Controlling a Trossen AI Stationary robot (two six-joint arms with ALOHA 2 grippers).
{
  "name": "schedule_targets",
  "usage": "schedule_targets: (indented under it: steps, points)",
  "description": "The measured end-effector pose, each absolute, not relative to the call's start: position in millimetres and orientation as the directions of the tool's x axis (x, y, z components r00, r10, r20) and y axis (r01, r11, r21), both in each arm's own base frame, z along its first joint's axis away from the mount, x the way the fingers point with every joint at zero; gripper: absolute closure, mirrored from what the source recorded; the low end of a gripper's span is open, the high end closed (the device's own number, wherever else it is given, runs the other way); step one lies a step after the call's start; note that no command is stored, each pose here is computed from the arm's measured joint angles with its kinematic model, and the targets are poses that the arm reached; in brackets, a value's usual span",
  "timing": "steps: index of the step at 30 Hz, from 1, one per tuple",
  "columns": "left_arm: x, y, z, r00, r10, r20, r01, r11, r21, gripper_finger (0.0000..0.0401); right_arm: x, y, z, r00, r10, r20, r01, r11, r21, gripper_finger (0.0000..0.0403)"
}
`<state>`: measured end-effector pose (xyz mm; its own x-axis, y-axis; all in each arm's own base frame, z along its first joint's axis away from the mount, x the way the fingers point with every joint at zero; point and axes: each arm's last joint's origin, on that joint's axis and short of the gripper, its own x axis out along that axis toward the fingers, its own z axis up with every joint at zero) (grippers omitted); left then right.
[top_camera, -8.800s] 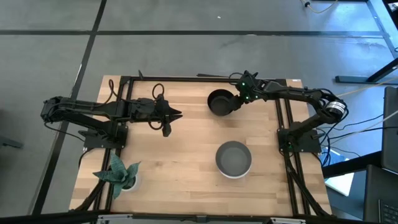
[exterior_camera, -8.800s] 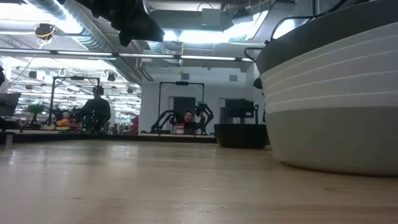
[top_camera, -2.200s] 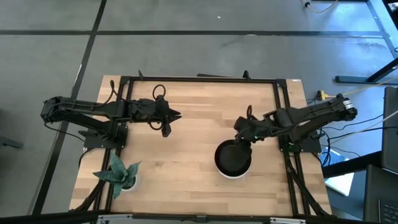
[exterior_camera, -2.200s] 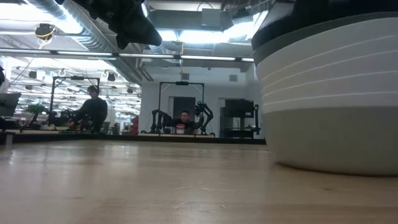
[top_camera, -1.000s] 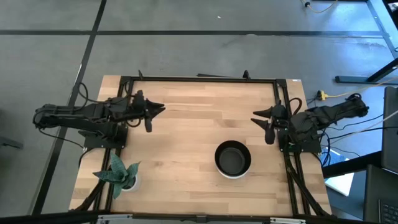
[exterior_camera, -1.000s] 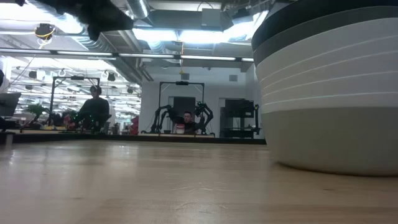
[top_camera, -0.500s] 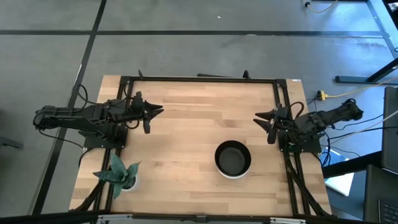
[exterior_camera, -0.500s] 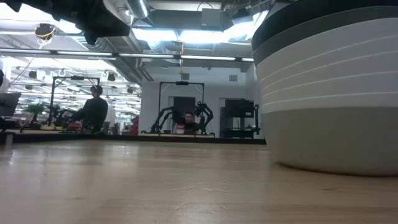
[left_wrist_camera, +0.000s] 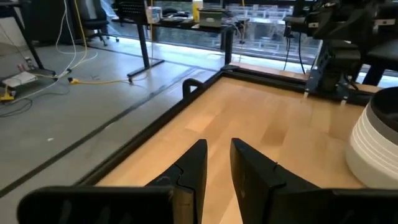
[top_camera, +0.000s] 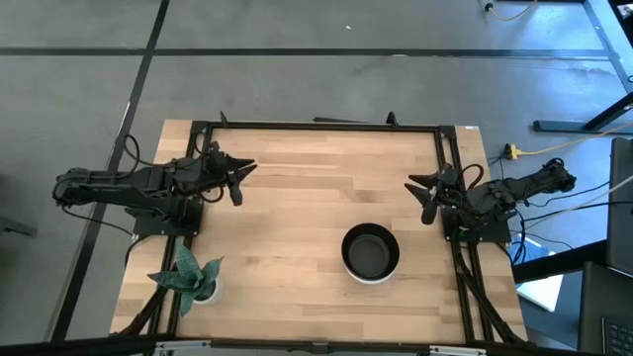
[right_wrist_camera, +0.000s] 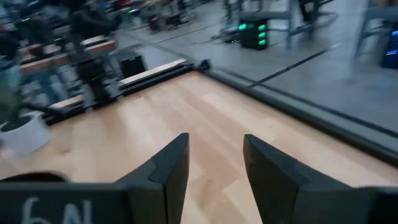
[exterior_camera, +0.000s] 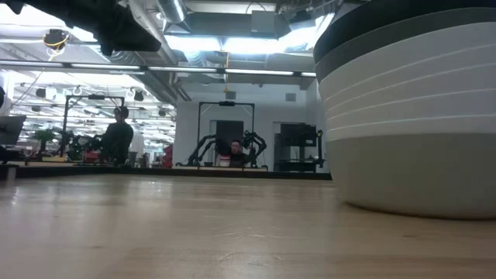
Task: Nest bowls inside each other
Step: Return to Home Position
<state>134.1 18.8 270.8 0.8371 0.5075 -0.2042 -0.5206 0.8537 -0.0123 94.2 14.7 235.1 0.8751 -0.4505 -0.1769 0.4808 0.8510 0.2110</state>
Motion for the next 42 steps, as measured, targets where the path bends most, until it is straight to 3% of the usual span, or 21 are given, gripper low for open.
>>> schedule_targets:
  steps: [4,12,20,42]
  points:
    - [135.4,18.8,255.1,0.830,0.506,-0.234,-0.522,0.853,-0.006,0.0335,93.1,12.7,235.5,0.839,-0.520,-0.161,0.544,0.816,0.196,0.0250]
    - [137.3,18.6,215.6,0.834,0.498,-0.238,-0.526,0.847,-0.069,0.0335,92.4,12.4,232.7,0.835,-0.519,-0.181,0.548,0.811,0.202,0.0250]
    - [137.7,18.7,217.0,0.838,0.499,-0.222,-0.507,0.862,0.022,0.0335,92.3,12.3,232.5,0.832,-0.524,-0.182,0.553,0.812,0.188,0.0250]
    - [137.7,18.6,216.8,0.838,0.498,-0.224,-0.506,0.862,0.024,0.0335,92.3,12.3,232.5,0.832,-0.524,-0.182,0.553,0.812,0.189,0.0250]
